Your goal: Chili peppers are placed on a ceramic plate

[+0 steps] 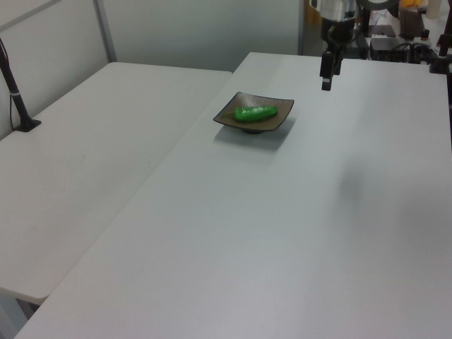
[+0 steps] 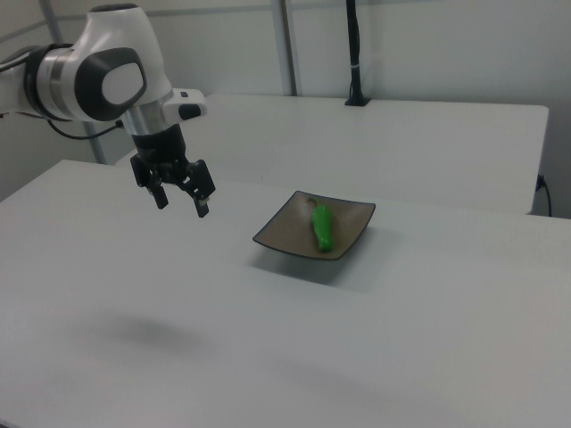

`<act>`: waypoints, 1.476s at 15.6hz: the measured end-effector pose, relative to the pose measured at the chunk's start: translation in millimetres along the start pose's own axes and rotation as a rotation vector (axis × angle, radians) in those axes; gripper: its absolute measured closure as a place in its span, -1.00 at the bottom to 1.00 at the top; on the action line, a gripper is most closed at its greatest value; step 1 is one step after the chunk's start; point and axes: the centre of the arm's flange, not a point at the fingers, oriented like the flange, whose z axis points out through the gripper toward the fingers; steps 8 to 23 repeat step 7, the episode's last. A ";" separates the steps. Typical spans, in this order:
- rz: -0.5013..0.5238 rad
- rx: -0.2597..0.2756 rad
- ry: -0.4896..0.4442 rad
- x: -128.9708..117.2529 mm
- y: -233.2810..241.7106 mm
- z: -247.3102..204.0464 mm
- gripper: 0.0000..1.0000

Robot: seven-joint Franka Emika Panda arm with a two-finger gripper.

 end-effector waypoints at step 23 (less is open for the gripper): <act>0.012 0.010 0.016 -5.1 4.2 -7.8 -1.00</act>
